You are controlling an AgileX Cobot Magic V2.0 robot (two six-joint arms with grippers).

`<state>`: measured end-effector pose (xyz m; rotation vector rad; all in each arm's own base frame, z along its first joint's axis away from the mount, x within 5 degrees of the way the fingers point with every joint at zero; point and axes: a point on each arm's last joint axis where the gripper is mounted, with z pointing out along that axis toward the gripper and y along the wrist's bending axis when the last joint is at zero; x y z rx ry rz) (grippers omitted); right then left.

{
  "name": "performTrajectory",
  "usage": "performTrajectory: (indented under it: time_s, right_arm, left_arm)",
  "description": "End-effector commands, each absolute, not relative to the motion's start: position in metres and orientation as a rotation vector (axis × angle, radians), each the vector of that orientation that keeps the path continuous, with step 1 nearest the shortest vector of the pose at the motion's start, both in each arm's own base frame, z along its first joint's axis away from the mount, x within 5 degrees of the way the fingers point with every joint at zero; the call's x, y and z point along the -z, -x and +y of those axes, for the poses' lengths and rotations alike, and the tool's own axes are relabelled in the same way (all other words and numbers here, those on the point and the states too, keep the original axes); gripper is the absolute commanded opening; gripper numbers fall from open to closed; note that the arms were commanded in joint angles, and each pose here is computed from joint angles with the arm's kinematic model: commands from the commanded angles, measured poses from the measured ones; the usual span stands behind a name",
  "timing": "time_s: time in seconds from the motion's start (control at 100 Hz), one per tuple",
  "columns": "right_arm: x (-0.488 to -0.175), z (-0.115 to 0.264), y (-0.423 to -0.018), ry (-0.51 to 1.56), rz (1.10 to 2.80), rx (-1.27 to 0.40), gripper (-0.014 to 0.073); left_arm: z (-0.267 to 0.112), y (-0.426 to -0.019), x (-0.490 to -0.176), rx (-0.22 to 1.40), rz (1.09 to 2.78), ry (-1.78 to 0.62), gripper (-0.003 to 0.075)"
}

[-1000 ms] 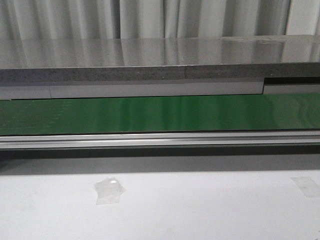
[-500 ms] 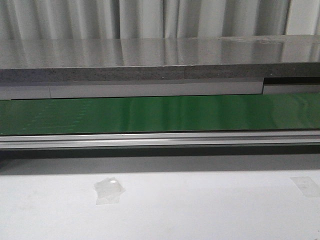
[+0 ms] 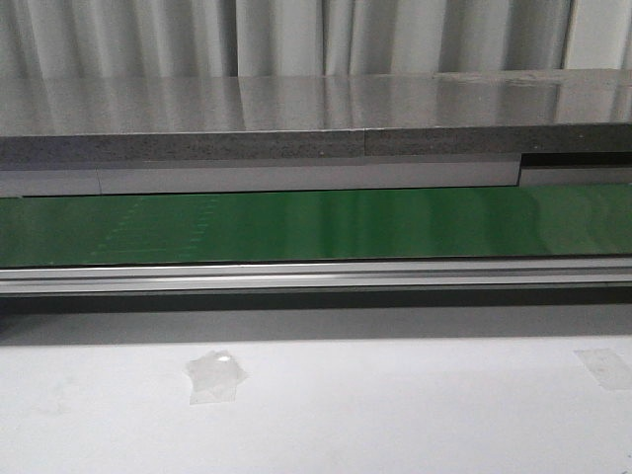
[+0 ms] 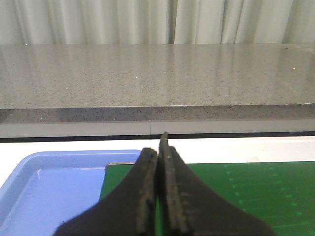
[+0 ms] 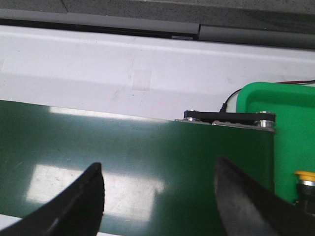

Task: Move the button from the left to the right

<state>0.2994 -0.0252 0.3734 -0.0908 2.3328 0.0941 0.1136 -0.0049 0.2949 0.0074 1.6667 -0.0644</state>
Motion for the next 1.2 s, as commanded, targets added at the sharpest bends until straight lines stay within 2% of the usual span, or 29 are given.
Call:
performTrajectory:
  time_s: [0.0, 0.29, 0.53, 0.75, 0.84, 1.1, 1.16, 1.19]
  right_arm:
    - [-0.397, -0.022, -0.274, 0.086, 2.176, -0.058, 0.0477]
    - [-0.375, -0.013, -0.194, 0.080, 2.050, 0.002, 0.0477]
    - [-0.354, -0.003, -0.129, 0.074, 1.969, -0.009, 0.0477]
    - [-0.337, 0.008, -0.082, 0.119, 1.980, -0.040, 0.0454]
    - [-0.335, 0.010, -0.069, 0.133, 1.970, -0.042, 0.0369]
    - [-0.336, 0.012, -0.062, 0.141, 1.955, -0.040, -0.0004]
    - [-0.336, 0.012, -0.062, 0.141, 1.955, -0.040, -0.0070]
    - [-0.336, 0.012, -0.062, 0.141, 1.955, -0.040, -0.0064]
  left_arm:
    - [-0.003, -0.114, -0.311, 0.059, 1.573, 0.017, -0.0020]
    - [-0.003, -0.114, -0.311, 0.059, 1.573, 0.017, -0.0020]
    - [-0.003, -0.114, -0.311, 0.059, 1.573, 0.017, -0.0020]
    - [-0.003, -0.114, -0.311, 0.059, 1.573, 0.017, -0.0020]
    - [-0.003, -0.114, -0.311, 0.059, 1.573, 0.017, -0.0020]
    - [-0.003, -0.114, -0.311, 0.059, 1.573, 0.017, -0.0020]
    - [-0.003, -0.114, -0.311, 0.059, 1.573, 0.017, -0.0020]
    - [-0.003, -0.114, -0.311, 0.059, 1.573, 0.017, -0.0020]
